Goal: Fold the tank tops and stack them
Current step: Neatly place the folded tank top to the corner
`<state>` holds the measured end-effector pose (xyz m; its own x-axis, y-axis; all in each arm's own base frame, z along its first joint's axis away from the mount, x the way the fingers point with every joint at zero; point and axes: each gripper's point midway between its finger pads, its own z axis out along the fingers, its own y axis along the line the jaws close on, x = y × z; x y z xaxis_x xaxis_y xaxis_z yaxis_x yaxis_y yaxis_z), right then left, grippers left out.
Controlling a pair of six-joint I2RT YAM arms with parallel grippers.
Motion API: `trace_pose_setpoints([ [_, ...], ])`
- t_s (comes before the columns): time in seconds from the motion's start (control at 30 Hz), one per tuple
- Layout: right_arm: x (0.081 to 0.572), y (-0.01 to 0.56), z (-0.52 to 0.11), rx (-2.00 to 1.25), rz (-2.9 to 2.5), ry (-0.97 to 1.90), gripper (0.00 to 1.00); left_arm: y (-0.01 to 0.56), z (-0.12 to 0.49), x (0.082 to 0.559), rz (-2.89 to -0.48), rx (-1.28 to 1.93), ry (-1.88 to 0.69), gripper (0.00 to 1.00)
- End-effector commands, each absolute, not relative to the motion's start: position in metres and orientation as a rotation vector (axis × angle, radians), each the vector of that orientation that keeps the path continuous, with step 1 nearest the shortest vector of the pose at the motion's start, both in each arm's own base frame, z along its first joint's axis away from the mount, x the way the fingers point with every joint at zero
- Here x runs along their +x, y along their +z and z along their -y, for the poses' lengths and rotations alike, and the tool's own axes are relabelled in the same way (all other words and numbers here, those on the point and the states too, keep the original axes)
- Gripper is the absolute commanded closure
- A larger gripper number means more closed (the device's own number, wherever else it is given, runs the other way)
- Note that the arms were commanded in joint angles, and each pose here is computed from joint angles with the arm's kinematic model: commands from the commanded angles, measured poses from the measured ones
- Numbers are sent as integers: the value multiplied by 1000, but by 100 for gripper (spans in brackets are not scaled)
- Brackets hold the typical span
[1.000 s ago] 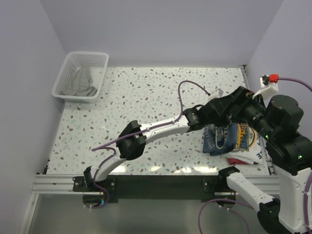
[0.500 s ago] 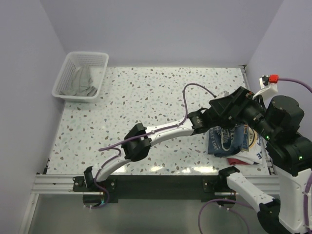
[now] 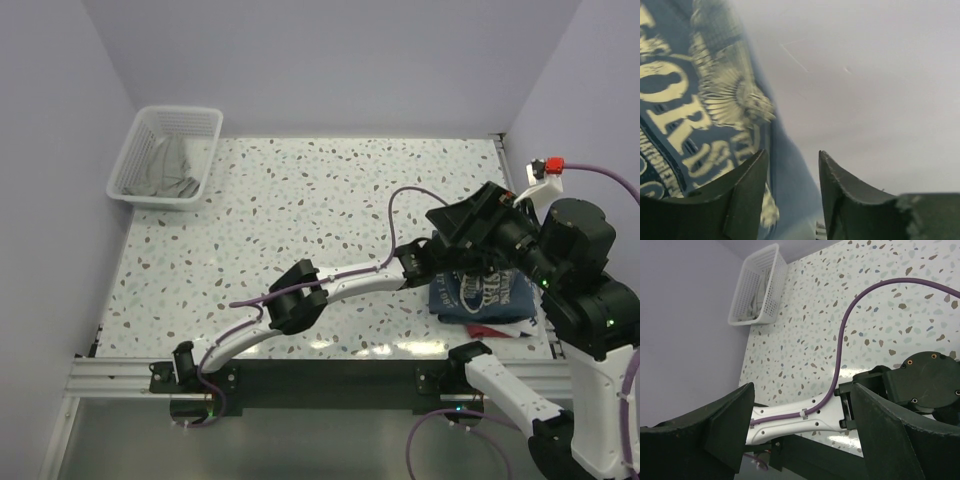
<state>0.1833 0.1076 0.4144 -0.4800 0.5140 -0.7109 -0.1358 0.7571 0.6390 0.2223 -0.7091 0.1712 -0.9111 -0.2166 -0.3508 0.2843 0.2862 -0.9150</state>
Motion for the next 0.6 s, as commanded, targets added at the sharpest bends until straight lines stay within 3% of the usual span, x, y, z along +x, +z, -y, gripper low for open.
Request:
trace_pose_setpoints([
  [0.0,184,421,-114,265,-1905,839,20,244,715,213,-1931,134,-1825,48],
  [0.2,186,419,-114,268,-1907,834,20,261,707,215,-1882,159,-1805,43],
  [0.57,192,417,-115,265,-1910,825,19,271,650,246,-1852,198,-1617,44],
])
